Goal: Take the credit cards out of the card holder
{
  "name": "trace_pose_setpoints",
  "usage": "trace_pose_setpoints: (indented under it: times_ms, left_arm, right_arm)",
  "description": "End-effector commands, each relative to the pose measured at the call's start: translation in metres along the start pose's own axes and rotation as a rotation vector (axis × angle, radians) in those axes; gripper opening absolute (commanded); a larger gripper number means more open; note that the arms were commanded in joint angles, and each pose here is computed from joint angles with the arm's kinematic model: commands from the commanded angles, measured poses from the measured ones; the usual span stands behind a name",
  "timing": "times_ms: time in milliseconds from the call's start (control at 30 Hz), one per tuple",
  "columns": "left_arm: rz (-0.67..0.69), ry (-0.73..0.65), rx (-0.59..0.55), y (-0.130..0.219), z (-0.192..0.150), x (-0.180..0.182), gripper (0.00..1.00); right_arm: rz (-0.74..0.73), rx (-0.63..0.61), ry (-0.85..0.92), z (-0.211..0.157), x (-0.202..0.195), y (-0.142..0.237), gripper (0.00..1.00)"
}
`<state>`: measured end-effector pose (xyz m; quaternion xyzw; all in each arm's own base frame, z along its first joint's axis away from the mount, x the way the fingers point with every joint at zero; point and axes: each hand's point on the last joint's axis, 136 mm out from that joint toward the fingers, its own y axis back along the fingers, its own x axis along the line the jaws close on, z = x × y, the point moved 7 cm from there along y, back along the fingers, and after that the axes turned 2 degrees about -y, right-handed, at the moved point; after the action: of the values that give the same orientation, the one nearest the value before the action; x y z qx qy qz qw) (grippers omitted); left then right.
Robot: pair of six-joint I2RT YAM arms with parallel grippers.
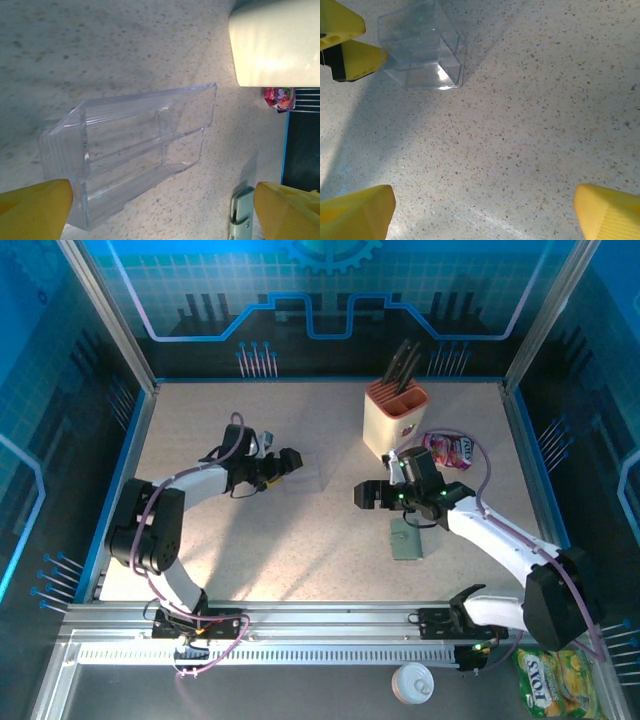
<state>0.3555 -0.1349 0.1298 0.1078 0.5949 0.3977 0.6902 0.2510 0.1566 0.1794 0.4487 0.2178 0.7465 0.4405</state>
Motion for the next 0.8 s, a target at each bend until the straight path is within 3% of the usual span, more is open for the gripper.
trace_pose_setpoints:
  times_ms: [0, 767]
  left_arm:
    - [-0.036, -0.006, 0.044, -0.012, 0.000, -0.010, 0.94]
    - [-0.097, -0.056, 0.106, -0.054, 0.017, -0.040, 0.93]
  right_arm:
    - [-0.021, -0.004, -0.001, -0.005, -0.001, 0.005, 0.93]
    - [-0.077, -0.013, -0.034, -0.016, -0.011, 0.021, 0.94]
